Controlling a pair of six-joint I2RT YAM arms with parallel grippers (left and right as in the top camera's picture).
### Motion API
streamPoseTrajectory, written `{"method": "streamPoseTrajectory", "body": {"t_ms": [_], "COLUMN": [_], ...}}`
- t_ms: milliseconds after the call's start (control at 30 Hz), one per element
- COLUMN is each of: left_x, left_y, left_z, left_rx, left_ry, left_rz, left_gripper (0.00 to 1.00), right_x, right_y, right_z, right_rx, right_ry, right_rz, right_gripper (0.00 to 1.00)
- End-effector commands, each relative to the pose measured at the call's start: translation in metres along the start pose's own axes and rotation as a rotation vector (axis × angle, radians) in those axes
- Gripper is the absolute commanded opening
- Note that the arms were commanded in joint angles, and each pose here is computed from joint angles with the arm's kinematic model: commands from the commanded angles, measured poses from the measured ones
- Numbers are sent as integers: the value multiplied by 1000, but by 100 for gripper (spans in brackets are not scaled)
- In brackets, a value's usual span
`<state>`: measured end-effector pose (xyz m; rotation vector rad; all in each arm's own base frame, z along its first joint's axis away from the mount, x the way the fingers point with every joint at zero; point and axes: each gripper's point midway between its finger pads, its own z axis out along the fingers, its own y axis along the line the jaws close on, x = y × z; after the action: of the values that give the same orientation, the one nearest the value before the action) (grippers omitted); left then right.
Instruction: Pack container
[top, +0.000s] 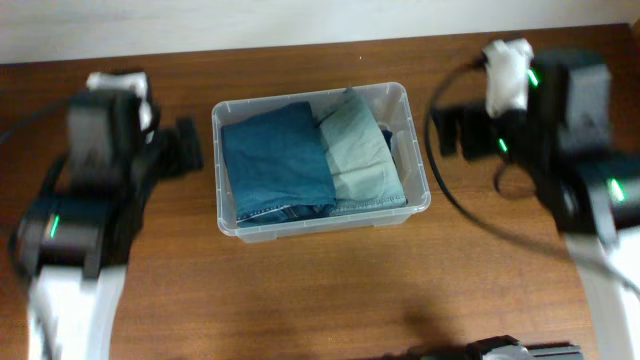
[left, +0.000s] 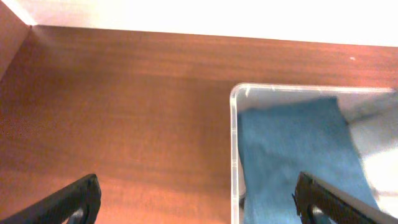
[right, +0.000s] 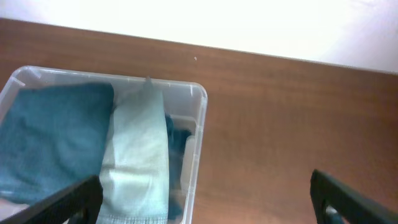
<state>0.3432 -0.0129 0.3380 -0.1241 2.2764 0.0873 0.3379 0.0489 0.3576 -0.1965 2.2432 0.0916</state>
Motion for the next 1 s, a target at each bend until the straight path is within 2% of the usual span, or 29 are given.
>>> {"method": "streamPoseTrajectory", "body": {"t_ms": [0,133,167,267,433,600,700,967], "left_x": [38,78,96,119,176,222,223,223], "left_y": [6,19,26,29,37,44,44,44], "left_z": [-28,-40,-43,-44,-40,-40,-40,-40], "left_rx": [50,47,31,34,11,-17,-17,-17], "left_ry": [-99,-210,-245,-264,-95,93,95,95], "left_rz": [1,-29,-39,-43,-6,35,35,35], "left_gripper": [100,99,99,99,99,99,99,100], "right_x": [41,84,107,132,176,220,237,237], "right_y": [-7,-8,-9,-8,-6,-5,-5,-5], "right_z": [-25,-44,-52,-59,-56,-50,-49,-49], "right_rx": [55,71,84,83,83,81,80,80], "right_ry": [-82,-196,-239,-276,-212,-41,30,27], "right_rz": [42,42,43,42,42,42,42,42], "right_gripper": [98,98,98,98,98,99,99,98]}}
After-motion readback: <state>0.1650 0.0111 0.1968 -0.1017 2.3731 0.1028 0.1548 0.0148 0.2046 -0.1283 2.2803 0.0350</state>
